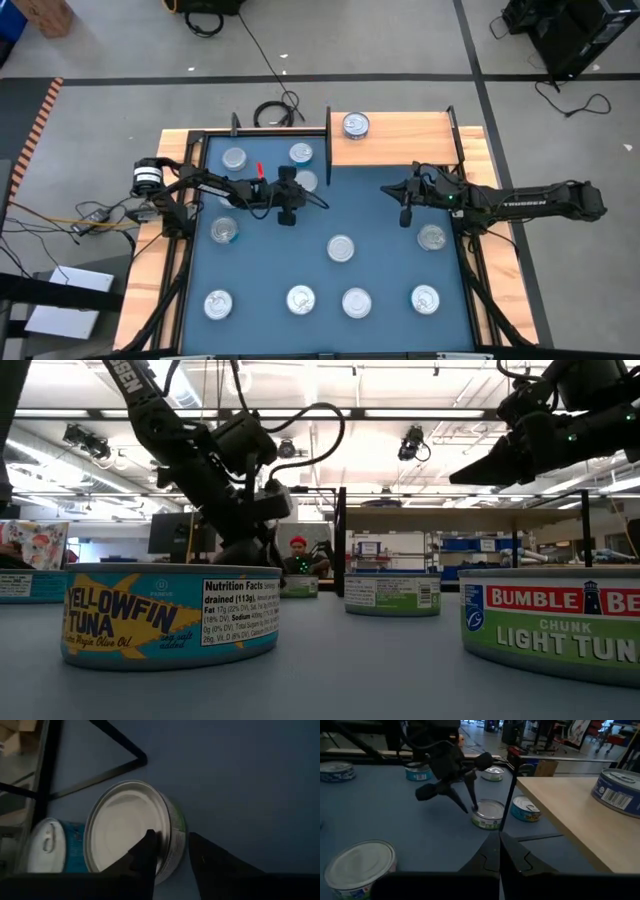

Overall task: Stack canned seafood by type on shelf
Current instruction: Put the top right green tuna can on the shelf

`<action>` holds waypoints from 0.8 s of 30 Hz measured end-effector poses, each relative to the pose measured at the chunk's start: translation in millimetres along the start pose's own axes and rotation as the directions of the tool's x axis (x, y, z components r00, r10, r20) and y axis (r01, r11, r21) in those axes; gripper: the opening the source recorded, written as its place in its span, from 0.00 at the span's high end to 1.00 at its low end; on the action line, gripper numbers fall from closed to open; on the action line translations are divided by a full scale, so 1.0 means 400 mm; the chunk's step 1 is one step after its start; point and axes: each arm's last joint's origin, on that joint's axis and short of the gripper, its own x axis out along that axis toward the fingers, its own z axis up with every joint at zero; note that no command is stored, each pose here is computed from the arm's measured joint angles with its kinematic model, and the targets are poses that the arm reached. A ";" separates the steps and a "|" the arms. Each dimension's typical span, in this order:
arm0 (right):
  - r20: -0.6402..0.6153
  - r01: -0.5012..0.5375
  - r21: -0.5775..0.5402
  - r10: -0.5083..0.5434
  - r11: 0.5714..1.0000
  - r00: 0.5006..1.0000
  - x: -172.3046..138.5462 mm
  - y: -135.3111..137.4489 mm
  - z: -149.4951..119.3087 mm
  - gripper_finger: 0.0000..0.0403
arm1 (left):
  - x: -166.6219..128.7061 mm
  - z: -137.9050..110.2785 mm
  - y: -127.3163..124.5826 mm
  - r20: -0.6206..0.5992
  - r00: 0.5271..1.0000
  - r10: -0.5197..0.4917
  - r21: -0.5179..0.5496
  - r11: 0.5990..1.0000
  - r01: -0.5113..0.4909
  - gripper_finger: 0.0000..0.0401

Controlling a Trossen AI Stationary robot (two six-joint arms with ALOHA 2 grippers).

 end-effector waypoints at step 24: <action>0.055 -0.171 0.092 0.166 0.981 0.985 -0.017 0.116 0.010 0.99 | -0.147 0.125 -0.132 0.130 0.970 -0.204 -0.003 0.978 0.206 1.00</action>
